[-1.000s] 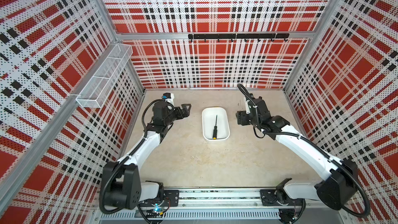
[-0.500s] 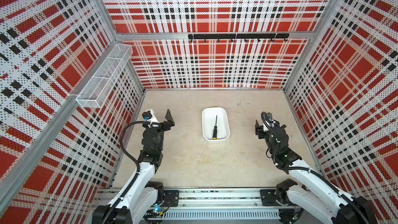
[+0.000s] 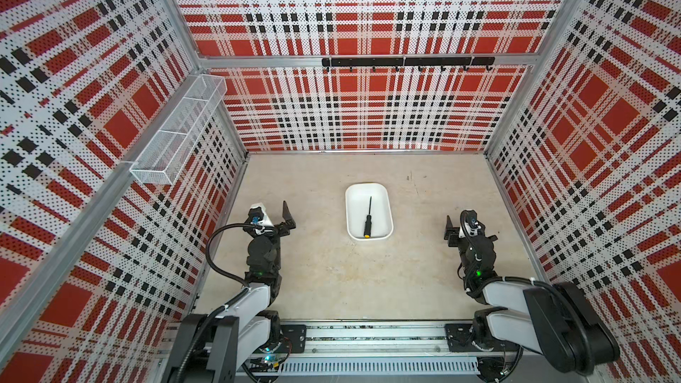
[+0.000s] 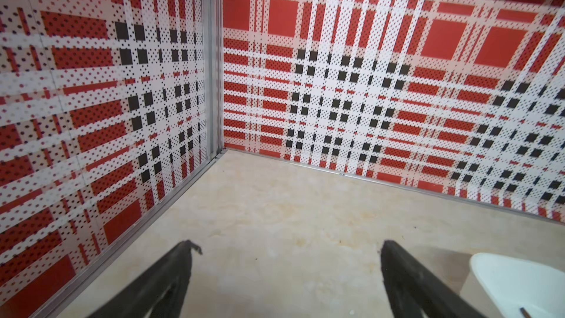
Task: Put the screwdriver in the bin
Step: Reset both arms
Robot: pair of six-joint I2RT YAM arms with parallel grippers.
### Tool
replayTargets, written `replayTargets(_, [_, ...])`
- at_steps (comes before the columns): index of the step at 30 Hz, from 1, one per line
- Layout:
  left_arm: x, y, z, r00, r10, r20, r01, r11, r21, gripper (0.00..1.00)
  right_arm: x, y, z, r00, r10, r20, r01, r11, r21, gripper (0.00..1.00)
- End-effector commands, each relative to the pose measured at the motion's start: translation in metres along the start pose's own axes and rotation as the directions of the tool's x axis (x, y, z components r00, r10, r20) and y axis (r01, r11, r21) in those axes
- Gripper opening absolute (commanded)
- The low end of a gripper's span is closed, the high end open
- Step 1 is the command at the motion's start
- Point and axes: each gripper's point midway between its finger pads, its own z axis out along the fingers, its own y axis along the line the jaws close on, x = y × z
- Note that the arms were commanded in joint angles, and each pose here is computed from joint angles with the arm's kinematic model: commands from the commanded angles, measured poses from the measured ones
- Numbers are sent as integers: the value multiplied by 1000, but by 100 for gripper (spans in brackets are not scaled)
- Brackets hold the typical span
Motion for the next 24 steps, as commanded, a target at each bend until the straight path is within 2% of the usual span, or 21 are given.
replayTargets(1, [-20, 4, -1, 994, 15, 108, -15, 1000, -1, 98, -39, -1, 4, 985, 26, 170, -25, 1000, -3, 77])
replayTargets(7, [-15, 9, -2, 990, -8, 141, 5, 1000, 22, 98, -21, -4, 20, 987, 8, 159, -14, 999, 34, 77])
replayTargets(12, [-5, 11, 3, 994, -5, 111, 3, 1000, 20, 98, -22, -15, 20, 985, 42, 169, -55, 996, 71, 81])
replayTargets(16, [5, 9, 10, 996, 0, 86, -2, 1000, 22, 98, -12, -13, 50, 998, 47, 48, -50, 997, 58, 83])
replayTargets(18, [11, 9, 13, 997, 1, 78, -2, 1000, 21, 98, -2, -16, 60, 994, 102, -27, -102, 995, 5, 83])
replayTargets(23, [22, 4, 21, 998, 19, 65, -21, 999, 26, 98, -5, -17, 59, 994, 105, -8, -105, 994, -5, 90])
replayTargets(24, [26, 5, 26, 999, 21, 37, -22, 1000, 20, 98, -6, -17, 59, 995, 105, 1, -105, 994, -7, 92])
